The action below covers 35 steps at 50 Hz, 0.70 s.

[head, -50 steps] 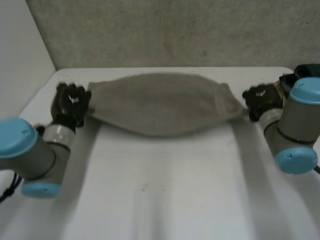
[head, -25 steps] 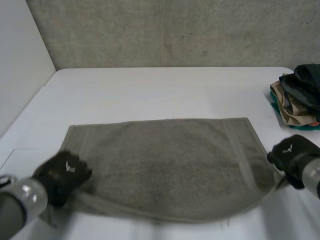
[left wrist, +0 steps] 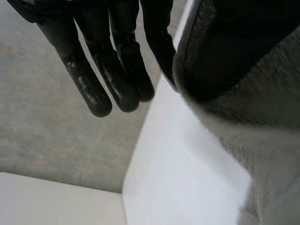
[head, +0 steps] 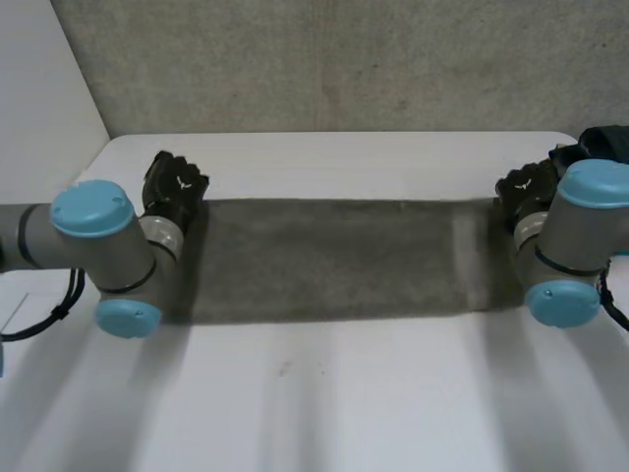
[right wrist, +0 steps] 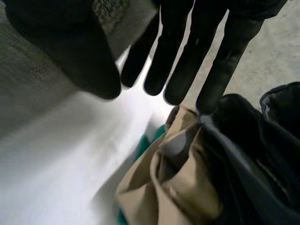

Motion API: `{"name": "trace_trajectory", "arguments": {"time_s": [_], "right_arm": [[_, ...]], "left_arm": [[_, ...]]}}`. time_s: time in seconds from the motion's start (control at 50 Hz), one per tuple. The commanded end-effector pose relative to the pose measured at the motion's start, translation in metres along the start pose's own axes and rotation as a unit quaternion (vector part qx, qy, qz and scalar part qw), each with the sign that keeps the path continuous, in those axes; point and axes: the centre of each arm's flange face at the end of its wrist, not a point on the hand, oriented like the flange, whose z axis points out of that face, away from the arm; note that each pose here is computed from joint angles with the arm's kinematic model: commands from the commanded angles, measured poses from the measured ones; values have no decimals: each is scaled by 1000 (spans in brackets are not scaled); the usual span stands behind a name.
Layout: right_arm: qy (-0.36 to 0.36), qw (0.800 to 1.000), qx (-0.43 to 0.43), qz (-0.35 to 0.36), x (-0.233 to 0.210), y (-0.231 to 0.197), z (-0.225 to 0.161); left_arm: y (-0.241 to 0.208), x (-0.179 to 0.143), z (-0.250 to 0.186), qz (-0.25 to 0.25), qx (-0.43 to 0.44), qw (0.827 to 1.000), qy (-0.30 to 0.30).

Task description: Fold the laundry.

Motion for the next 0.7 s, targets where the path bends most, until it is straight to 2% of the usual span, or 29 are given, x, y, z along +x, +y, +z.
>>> {"name": "trace_trajectory", "arguments": {"time_s": [0.02,0.12,0.26,0.38,0.48,0.56,0.7], "right_arm": [[0,1000,11,1,-17,0,6],[-7,999,17,28,-9,-13,-14],[-24,998,1,64,9,-20,-50],[-125,989,-49,67,4,-1,-88],[-167,980,-76,81,3,22,-95],[-158,981,-75,83,3,31,-91],[-137,985,-61,86,-2,45,-74]], "left_arm": [[-15,8,2,-3,44,999,-24],[-22,16,-8,-3,50,999,-16],[-36,-8,-35,-5,53,998,-21],[-39,-17,-72,-28,48,998,-4],[-36,-17,-89,-65,38,997,8],[-30,-17,-93,-94,28,995,11],[-24,-17,-91,-101,19,995,9]]}}
